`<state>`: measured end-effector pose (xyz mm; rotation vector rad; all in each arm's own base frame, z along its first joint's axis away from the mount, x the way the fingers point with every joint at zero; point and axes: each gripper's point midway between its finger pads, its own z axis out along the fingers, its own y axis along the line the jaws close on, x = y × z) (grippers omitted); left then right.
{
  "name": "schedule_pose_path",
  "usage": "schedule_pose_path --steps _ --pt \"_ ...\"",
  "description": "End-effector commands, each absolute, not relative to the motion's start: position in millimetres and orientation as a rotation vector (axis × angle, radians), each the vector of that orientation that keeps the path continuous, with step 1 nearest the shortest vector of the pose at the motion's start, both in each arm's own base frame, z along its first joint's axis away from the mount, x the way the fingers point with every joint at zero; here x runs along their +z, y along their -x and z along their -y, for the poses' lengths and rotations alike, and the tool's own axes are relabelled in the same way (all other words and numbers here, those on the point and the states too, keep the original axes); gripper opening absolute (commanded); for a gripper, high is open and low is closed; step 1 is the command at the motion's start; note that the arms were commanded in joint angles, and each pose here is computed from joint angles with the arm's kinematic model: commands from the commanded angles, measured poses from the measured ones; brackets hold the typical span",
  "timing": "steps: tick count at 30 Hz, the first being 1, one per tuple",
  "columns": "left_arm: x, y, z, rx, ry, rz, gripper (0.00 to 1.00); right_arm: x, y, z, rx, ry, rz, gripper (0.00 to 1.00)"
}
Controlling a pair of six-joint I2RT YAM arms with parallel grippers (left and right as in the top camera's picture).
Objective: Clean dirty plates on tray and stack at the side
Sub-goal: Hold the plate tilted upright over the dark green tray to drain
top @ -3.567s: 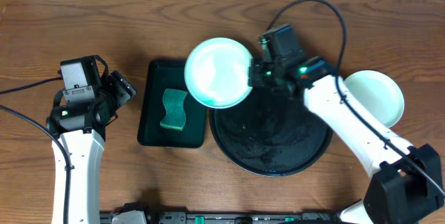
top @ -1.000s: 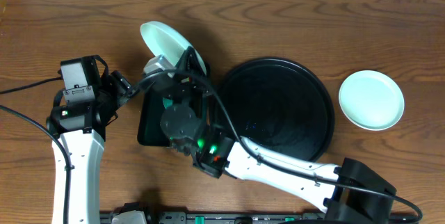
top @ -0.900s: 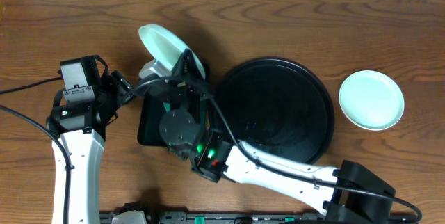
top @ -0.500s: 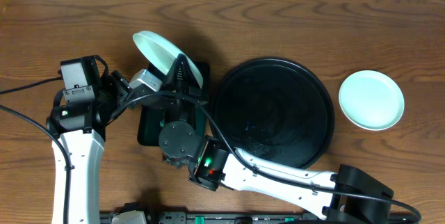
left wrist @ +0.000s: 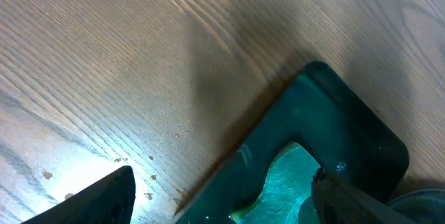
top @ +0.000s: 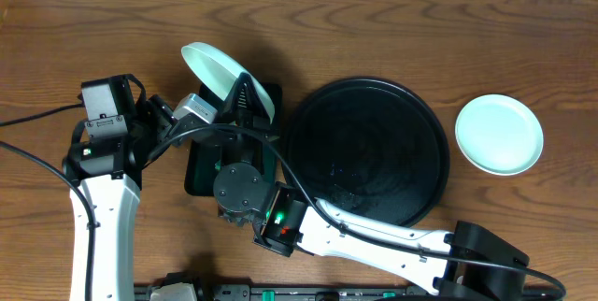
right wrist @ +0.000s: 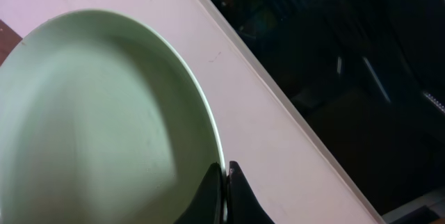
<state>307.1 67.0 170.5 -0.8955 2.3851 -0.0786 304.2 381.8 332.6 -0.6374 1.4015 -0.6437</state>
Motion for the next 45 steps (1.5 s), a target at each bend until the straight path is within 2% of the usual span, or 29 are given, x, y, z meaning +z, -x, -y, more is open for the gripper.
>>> schedule_pose_path --steps 1,45 --pt "179.8 -309.2 -69.8 -0.075 0.898 -2.359 0.81 339.9 -304.8 -380.6 -0.637 0.615 -1.402 0.01" --pt "179.8 -309.2 -69.8 -0.075 0.897 -2.359 0.81 339.7 -304.4 -381.0 -0.648 0.628 -1.398 0.01"
